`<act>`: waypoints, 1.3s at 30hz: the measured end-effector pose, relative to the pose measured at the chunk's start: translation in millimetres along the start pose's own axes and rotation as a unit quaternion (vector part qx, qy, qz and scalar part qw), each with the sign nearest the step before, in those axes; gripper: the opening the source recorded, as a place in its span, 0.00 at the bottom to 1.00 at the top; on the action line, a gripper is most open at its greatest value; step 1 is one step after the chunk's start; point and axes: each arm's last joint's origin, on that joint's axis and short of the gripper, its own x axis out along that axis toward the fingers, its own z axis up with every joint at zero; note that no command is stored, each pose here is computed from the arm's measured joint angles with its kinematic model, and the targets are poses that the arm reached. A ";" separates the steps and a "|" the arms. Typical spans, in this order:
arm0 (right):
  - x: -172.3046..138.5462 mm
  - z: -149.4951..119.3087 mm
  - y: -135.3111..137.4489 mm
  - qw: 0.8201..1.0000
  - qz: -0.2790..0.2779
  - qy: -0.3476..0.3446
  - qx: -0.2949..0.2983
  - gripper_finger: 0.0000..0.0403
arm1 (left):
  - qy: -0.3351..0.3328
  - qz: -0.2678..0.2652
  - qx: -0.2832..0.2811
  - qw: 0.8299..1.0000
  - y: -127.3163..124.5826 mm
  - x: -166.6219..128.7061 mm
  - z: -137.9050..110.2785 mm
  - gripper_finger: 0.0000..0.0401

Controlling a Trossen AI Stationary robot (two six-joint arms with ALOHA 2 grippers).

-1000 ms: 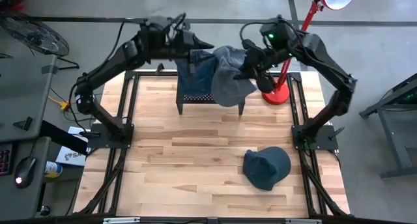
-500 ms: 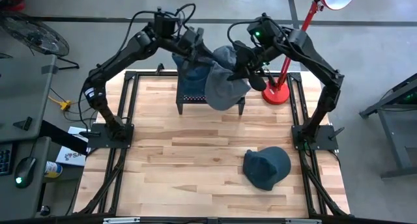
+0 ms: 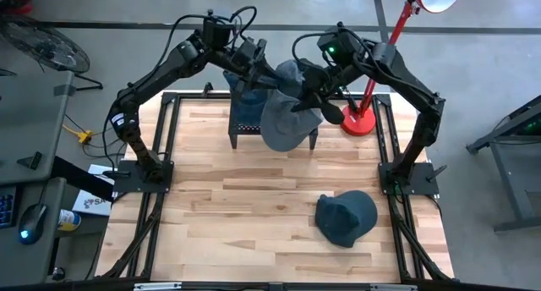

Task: Pick & Place hat
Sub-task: Stack the gray cap on the gray cap on the shelf

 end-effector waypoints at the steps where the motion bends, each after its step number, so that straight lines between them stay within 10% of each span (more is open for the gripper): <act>1: 0.6 0.6 0.4 1.000 -0.002 0.000 -0.002 0.05 | 0.000 -0.010 -0.003 1.000 -1.5 1.1 -0.3 0.34; 22: -1.4 2.4 0.6 0.999 -0.037 0.007 0.005 0.05 | 0.046 -0.022 -0.033 0.998 -17.3 16.3 -7.7 0.33; 39: -3.9 3.9 -2.3 0.995 -0.094 0.015 0.023 0.05 | 0.062 -0.002 -0.039 0.997 -16.8 16.0 -10.1 0.02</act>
